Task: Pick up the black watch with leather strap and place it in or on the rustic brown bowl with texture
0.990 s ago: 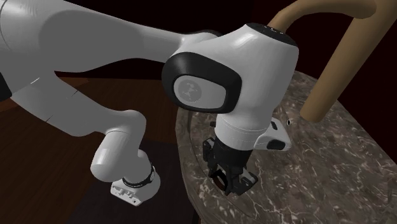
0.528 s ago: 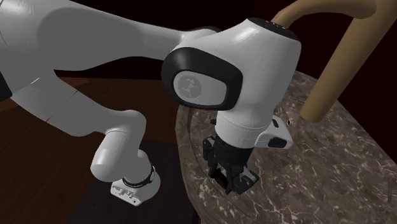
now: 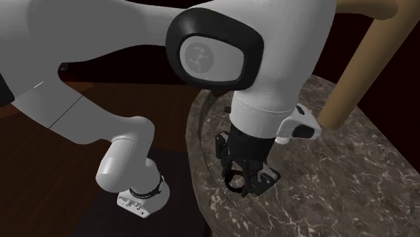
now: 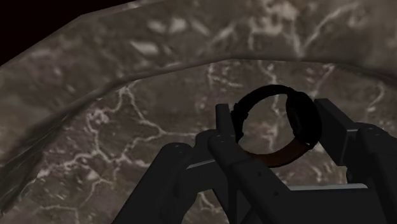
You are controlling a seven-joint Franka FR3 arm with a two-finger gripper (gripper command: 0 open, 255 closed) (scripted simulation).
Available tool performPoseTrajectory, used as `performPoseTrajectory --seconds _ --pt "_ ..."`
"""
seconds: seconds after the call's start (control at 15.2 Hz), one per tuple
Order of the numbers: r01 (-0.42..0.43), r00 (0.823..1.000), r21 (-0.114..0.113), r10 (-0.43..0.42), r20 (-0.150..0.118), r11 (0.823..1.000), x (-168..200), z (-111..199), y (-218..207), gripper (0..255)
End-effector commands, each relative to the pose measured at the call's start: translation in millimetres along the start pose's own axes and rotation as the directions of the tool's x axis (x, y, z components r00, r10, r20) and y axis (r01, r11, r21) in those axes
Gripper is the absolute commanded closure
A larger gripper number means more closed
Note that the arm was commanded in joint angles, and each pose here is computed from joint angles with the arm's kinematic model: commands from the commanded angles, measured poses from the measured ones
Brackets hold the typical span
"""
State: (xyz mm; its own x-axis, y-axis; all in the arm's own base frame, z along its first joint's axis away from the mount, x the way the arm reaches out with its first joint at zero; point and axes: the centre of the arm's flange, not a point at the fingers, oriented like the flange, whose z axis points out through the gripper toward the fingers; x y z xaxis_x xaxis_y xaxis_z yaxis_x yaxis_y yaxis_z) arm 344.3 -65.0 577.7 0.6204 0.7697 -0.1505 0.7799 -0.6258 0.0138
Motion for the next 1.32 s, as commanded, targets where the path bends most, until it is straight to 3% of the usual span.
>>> performPoseTrajectory --seconds 0.0,1.25 --pt "-0.004 1.0 0.003 0.004 0.004 1.0 -4 -10 1 255" --pt "-0.004 1.0 0.003 0.004 0.004 1.0 -19 -109 2 255"
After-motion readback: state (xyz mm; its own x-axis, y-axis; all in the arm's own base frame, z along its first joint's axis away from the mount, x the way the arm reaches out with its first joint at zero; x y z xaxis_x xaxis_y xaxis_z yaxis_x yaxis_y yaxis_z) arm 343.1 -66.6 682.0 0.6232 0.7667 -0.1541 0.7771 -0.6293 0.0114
